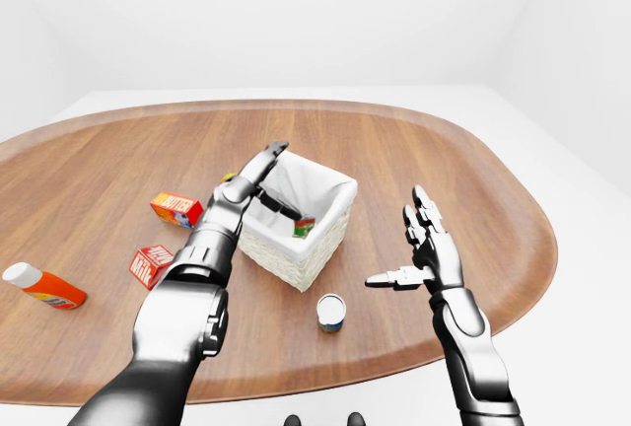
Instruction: Pick up the tomato sauce, and put it in the basket.
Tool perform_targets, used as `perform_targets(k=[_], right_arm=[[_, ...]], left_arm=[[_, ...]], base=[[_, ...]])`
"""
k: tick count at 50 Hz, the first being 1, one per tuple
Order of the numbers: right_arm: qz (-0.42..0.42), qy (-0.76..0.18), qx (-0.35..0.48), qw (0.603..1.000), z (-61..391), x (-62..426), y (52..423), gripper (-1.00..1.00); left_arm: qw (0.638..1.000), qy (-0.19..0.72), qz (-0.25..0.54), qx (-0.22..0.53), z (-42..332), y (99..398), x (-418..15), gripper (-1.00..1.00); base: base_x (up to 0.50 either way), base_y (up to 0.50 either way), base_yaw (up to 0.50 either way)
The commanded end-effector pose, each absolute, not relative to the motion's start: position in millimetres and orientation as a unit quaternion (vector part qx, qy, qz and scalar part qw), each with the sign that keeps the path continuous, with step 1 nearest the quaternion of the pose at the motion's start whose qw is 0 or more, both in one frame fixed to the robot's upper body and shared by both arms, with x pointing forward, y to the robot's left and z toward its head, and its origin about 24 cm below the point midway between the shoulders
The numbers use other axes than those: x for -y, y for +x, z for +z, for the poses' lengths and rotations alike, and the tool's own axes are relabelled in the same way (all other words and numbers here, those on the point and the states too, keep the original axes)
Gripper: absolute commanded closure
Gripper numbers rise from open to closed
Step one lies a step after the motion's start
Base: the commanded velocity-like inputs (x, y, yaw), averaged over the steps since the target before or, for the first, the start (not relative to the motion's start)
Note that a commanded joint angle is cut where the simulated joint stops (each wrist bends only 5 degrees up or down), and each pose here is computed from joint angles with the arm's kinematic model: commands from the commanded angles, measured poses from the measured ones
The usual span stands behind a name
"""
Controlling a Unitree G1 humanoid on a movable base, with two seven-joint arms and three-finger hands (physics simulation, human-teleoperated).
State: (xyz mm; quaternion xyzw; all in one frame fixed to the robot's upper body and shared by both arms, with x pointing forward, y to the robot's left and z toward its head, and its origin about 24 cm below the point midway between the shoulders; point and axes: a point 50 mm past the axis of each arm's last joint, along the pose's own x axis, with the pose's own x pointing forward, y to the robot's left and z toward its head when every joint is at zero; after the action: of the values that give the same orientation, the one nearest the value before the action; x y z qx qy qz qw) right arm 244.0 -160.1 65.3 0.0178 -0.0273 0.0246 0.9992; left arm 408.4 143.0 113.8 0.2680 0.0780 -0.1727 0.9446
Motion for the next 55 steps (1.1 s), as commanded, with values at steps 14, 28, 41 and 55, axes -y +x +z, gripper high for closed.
perform_targets(k=[14, 28, 41, 55], right_arm=[[0.024, 0.018, 0.028, 0.999, 66, 160, 245, -1.0], [0.024, 0.017, 0.024, 0.999, 64, 160, 245, -1.0], [0.024, 0.016, 0.016, 0.999, 60, 160, 245, -1.0], [0.021, 0.016, 0.021, 0.999, 62, 161, 247, -1.0]], left_arm=[[0.949, 0.26, -0.169, -0.055, 123, 410, -143, -1.0], [0.953, 0.249, -0.169, -0.035, 129, 407, -144, -1.0], [0.949, 0.262, -0.174, 0.031, 154, 387, -135, -1.0], [0.929, 0.275, -0.192, 0.154, 179, 340, -120, -1.0]], base=[[0.0, 0.0, 0.0], [0.0, 0.0, 0.0], [0.0, 0.0, 0.0], [0.0, 0.0, 0.0]])
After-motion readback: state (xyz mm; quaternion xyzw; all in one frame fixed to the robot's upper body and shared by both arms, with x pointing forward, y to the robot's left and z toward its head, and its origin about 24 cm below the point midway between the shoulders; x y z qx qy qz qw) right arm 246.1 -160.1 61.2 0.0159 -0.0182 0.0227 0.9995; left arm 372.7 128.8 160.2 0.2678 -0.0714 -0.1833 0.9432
